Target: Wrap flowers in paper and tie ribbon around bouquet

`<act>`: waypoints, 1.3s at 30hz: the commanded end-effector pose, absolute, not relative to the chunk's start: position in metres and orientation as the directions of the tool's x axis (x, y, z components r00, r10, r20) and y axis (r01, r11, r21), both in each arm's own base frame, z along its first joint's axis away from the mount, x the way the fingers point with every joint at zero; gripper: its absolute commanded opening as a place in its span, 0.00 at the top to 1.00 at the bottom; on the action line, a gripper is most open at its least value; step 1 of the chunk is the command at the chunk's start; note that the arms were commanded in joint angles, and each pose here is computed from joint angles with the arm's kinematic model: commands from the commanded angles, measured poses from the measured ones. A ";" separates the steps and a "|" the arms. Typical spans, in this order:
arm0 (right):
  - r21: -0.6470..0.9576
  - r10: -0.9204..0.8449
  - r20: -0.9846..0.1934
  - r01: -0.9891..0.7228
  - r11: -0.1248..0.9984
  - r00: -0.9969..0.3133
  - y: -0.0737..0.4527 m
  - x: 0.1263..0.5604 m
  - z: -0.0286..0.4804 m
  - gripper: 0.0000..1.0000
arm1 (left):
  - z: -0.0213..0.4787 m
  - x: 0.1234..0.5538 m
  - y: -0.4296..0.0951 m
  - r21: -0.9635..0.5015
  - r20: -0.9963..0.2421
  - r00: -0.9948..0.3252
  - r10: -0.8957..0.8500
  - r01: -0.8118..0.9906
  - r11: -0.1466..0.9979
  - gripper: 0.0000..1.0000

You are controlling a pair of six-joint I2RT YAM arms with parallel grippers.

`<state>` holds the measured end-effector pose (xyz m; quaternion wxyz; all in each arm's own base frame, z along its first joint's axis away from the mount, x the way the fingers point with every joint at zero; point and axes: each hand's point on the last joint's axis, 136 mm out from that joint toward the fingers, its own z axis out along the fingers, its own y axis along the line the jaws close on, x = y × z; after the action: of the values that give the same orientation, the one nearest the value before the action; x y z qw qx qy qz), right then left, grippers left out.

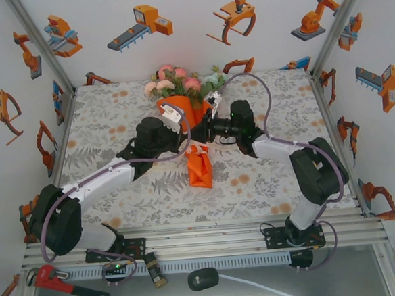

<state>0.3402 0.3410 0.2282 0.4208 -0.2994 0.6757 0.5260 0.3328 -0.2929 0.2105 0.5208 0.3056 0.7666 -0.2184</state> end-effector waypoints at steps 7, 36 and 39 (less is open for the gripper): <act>0.394 0.083 -0.918 -0.878 0.270 -0.387 0.327 0.335 0.256 1.00 | 0.241 0.354 -0.263 -0.169 -0.935 -0.351 0.053 0.571 0.804 0.58; 0.408 -0.070 -0.909 -0.912 0.036 -0.410 0.304 0.243 0.216 1.00 | 0.104 0.366 -0.269 -0.500 -0.558 -0.812 0.171 0.494 0.711 0.46; 0.408 -0.067 -0.910 -0.912 0.045 -0.410 0.305 0.247 0.216 1.00 | 0.086 0.364 -0.259 -0.458 -0.525 -0.828 0.196 0.469 0.755 0.44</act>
<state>0.2475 0.3058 0.2093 0.3582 -0.3800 0.6367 0.5674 0.3690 -0.2687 0.1051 0.2488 0.1677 0.8941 -0.3324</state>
